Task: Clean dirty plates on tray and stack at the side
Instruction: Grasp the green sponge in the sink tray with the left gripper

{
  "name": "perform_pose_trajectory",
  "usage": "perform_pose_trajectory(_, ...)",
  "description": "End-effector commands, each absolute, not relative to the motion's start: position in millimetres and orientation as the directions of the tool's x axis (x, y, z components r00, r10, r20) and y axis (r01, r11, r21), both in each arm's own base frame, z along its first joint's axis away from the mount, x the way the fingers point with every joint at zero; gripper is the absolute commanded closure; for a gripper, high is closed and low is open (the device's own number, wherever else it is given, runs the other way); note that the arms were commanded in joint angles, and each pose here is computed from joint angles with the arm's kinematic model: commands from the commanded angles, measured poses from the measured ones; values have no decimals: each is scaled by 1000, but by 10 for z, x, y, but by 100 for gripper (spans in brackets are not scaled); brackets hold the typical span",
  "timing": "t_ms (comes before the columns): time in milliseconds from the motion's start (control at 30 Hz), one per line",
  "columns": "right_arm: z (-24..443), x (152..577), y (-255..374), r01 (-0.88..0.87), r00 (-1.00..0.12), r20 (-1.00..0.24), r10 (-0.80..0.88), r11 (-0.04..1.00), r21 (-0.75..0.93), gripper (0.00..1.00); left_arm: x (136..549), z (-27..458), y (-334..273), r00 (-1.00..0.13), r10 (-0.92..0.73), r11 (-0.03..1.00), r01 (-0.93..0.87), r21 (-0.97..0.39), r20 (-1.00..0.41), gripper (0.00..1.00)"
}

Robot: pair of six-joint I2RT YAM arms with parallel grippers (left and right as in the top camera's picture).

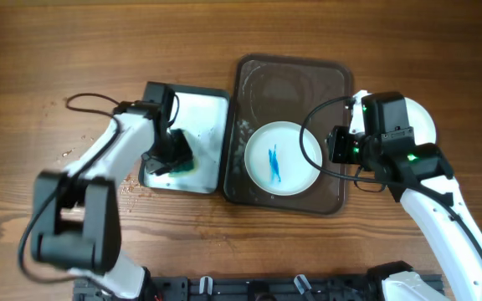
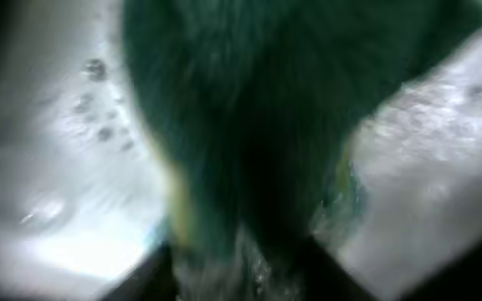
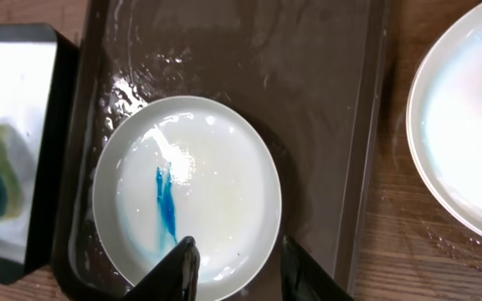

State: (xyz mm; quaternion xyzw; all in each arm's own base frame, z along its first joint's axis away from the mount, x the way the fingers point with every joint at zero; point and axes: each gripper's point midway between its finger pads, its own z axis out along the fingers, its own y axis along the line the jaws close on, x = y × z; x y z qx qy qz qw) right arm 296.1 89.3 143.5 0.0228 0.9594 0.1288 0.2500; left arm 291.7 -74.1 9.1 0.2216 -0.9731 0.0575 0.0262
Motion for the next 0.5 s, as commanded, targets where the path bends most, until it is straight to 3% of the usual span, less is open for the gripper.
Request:
perform_pose_trajectory(0, 1438, 3004, 854, -20, -873, -478, 98, 972, 236, 67, 2796, -212, -852, -892, -418, 897, -435, -77, 170, 96)
perform_pose_trajectory(200, 1430, 2995, 851, -19, -875, -474, 97, 972, 234, 66, 2856, 88, -787, -885, -433, 890, -450, -77, 170, 96)
perform_pose_trajectory(367, 1427, 2988, 850, -18, -876, -472, 97, 972, 234, 66, 3089, 505, -769, -928, -365, 919, -372, -129, 75, 57)
perform_pose_trajectory(467, 1426, 2988, 850, -18, -877, -471, 97, 972, 234, 63, 3168, 471, -570, -930, -368, 929, -368, -31, -6, 50)
